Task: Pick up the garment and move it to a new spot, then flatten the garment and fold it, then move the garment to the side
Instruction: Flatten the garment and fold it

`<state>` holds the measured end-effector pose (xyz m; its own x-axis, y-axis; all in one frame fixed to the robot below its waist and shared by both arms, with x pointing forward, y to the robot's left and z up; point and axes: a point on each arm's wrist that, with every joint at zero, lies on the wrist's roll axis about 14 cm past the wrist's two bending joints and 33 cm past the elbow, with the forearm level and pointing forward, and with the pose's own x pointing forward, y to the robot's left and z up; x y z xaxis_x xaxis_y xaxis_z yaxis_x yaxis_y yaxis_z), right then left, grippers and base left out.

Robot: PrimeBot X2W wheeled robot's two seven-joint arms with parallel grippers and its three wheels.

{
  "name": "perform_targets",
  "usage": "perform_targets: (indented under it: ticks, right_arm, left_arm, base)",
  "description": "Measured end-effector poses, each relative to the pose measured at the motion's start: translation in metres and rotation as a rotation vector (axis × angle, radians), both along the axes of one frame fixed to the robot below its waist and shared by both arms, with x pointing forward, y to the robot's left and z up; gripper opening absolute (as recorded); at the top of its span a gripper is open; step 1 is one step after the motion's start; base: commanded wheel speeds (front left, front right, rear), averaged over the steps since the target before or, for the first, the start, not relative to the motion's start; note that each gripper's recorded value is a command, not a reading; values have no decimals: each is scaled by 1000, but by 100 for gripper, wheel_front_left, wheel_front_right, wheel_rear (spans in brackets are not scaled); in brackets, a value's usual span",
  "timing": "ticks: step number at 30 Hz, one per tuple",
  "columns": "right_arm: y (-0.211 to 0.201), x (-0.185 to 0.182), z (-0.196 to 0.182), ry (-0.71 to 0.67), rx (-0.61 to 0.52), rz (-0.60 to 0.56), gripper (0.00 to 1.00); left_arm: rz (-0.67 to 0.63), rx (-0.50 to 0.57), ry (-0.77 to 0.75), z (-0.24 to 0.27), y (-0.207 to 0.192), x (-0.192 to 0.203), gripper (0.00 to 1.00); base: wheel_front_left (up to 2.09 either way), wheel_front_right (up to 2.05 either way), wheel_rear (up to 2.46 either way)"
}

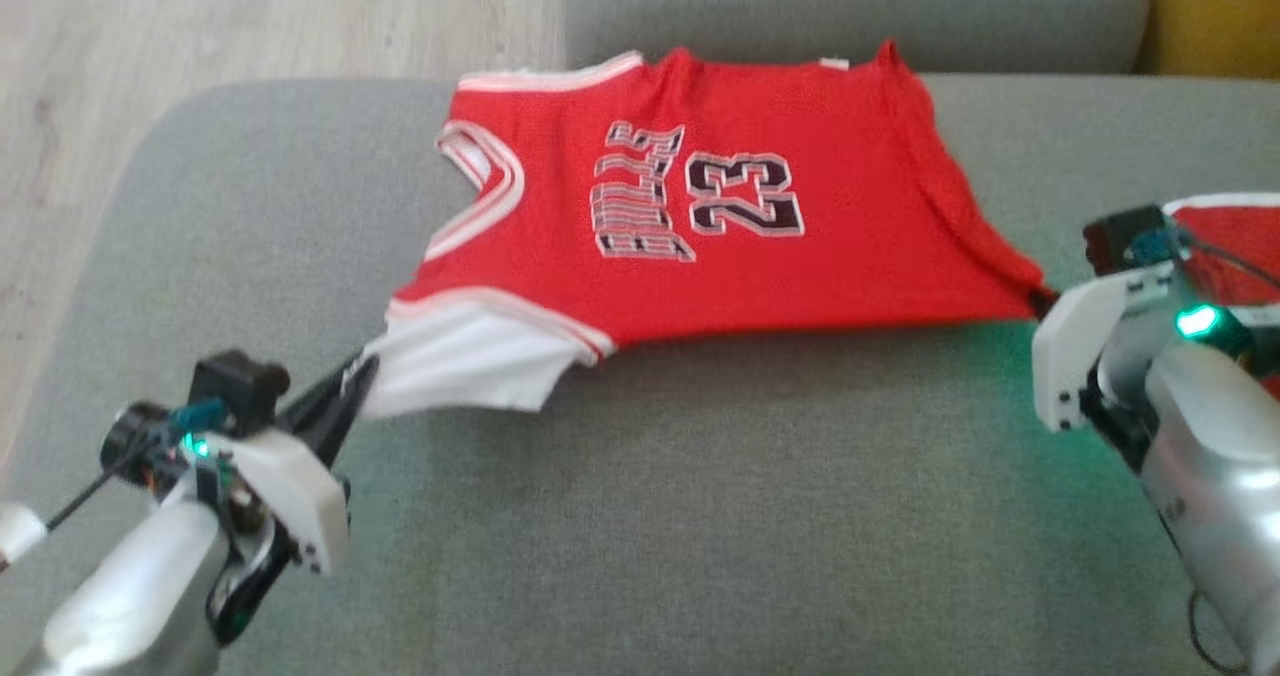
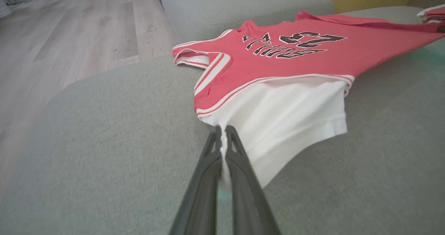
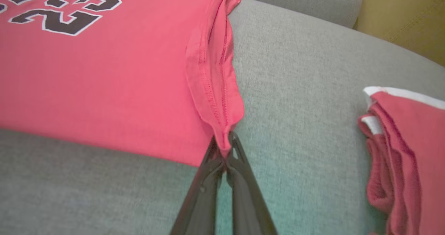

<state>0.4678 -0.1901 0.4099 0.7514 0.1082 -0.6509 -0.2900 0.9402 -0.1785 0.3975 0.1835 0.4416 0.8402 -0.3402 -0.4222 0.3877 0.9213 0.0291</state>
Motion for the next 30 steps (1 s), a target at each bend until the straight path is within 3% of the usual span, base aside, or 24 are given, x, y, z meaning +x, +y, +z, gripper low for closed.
perform_targets:
  ticks: [12,20,30]
  right_arm:
    - [-7,-55,11,59,167,6,0]
    - [-11,-47,18,45,206,-12,0]
    - [0,-3,30,18,215,-14,0]
  left_arm:
    - [-30,6,90,4,-10,-67,0]
    - [-48,20,87,11,-17,-53,0]
    - [-47,103,111,14,-3,6,0]
  base:
    - [0,0,0]
    - [0,0,0]
    - [0,0,0]
